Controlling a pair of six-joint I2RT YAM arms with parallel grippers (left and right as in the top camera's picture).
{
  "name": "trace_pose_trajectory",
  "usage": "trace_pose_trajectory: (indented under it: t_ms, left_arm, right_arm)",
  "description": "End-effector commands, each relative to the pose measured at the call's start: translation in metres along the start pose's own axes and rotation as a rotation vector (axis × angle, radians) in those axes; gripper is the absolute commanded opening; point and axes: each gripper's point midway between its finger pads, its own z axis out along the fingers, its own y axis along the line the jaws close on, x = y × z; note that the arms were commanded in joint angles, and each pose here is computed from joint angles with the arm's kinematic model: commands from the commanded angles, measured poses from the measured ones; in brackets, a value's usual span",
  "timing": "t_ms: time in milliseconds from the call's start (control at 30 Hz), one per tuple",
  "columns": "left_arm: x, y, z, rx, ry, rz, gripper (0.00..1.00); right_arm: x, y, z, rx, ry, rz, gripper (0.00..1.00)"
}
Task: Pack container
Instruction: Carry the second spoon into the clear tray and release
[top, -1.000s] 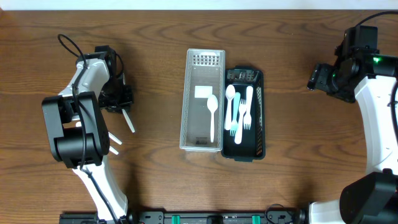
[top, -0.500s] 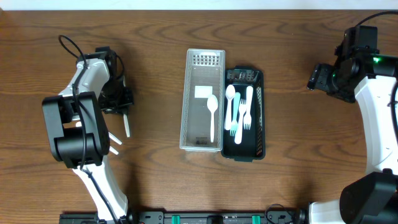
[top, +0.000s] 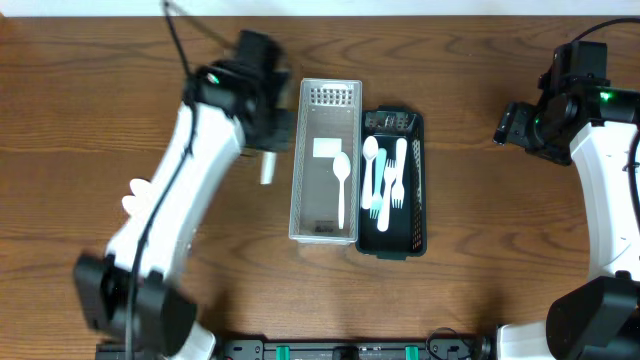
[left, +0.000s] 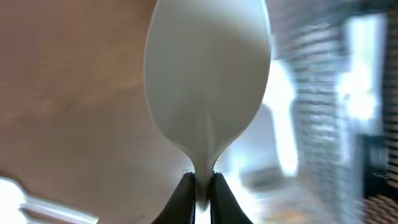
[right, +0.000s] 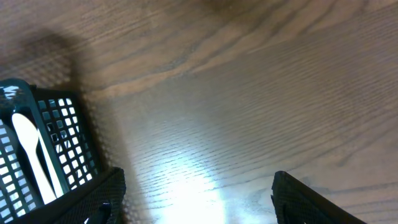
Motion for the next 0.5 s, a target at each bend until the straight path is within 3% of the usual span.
trace_pose_trajectory:
  t_ms: [0, 167, 467]
  left_arm:
    - [0.001, -0.043, -0.010, 0.044, -0.040, 0.081, 0.07]
    - [0.007, -0.076, 0.010, 0.069, -0.008, 0.122, 0.07]
    - [0.025, -0.076, 0.086, 0.021, 0.173, 0.061, 0.08]
  right_arm:
    - [0.002, 0.002, 0.003, -0.002, 0.011, -0.018, 0.79]
    - [0.002, 0.002, 0.003, -0.002, 0.011, -0.018, 0.79]
    - [0.003, 0.002, 0.003, -0.002, 0.012, -0.018, 0.79]
